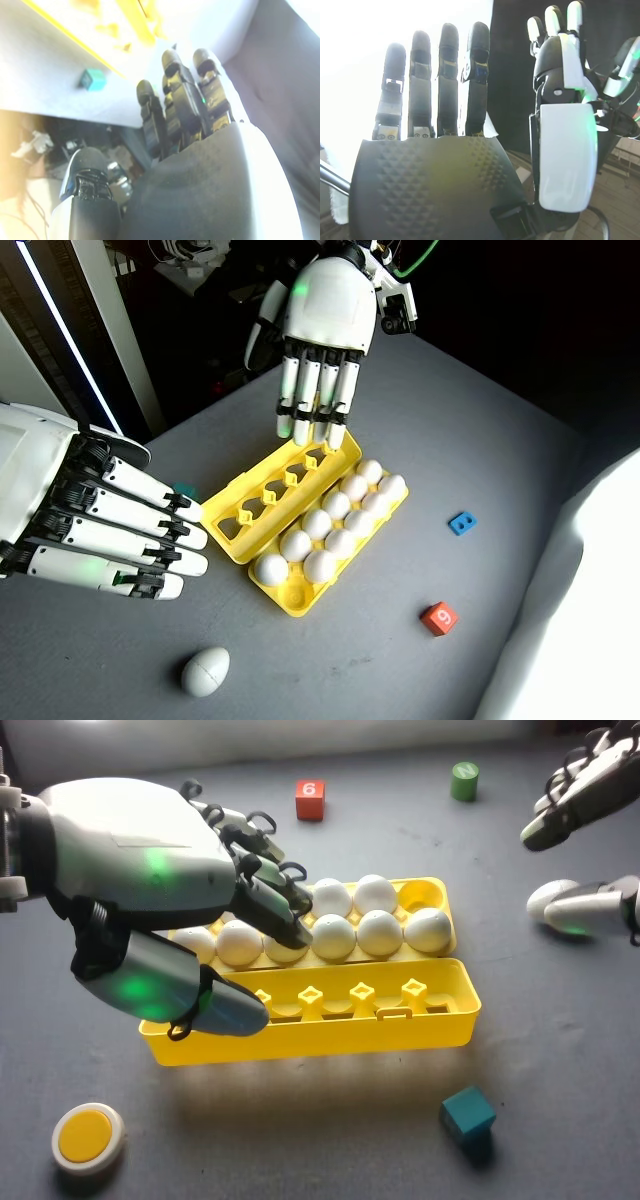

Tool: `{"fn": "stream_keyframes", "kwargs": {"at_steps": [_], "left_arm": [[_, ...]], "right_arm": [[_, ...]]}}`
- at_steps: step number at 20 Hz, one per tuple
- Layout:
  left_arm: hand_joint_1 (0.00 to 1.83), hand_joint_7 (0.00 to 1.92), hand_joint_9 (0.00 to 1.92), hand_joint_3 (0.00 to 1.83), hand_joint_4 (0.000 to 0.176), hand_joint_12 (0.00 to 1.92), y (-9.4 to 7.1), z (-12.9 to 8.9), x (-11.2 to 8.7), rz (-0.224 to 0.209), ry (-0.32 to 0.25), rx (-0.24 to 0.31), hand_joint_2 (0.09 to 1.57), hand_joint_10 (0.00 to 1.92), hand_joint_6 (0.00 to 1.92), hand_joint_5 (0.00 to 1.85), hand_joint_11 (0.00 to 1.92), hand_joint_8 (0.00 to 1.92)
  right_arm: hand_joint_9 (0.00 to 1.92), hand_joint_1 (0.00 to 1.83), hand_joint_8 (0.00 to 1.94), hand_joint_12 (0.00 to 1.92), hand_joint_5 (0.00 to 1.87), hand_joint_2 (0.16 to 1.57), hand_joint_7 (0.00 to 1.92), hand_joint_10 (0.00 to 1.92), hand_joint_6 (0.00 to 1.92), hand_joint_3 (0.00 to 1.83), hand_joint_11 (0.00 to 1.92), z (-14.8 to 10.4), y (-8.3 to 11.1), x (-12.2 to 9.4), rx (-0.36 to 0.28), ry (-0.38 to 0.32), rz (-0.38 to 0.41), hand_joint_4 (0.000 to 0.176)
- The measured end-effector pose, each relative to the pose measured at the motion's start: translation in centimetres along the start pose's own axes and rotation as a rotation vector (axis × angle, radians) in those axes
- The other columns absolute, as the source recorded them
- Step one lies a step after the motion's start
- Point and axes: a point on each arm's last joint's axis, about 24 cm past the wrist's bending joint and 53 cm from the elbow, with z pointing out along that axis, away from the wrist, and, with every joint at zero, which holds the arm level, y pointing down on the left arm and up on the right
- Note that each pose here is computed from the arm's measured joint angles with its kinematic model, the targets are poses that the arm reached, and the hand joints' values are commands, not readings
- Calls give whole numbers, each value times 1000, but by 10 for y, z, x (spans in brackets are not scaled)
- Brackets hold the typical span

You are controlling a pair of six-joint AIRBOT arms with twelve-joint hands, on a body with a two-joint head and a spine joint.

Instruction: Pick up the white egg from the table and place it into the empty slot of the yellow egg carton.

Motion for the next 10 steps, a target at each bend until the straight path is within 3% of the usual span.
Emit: {"fn": "stream_keyframes", "kwargs": {"at_steps": [2,4,7,10], "left_arm": [[0,0,0,210,0,16,2,0,-1,-6,-2,-3,1026,0,0,0,0,0],[0,0,0,27,0,0,1,0,0,-8,0,-3,1123,0,0,0,0,0],[0,0,0,23,0,0,2,0,-1,-15,-4,-3,1130,0,0,0,0,0],[0,0,0,18,0,3,6,-1,-2,-16,-8,-12,1123,0,0,0,7,0]], "right_arm": [[0,160,0,0,0,1051,0,0,0,138,0,0,-3,-2,10,-8,12,0],[0,166,0,0,0,1097,0,0,0,15,0,0,-5,1,20,6,6,0],[0,97,0,0,0,1111,0,0,0,11,0,-1,-4,-1,14,-3,5,0],[0,154,0,0,3,1102,0,0,1,3,0,-3,-7,-4,25,-4,0,0]]}}
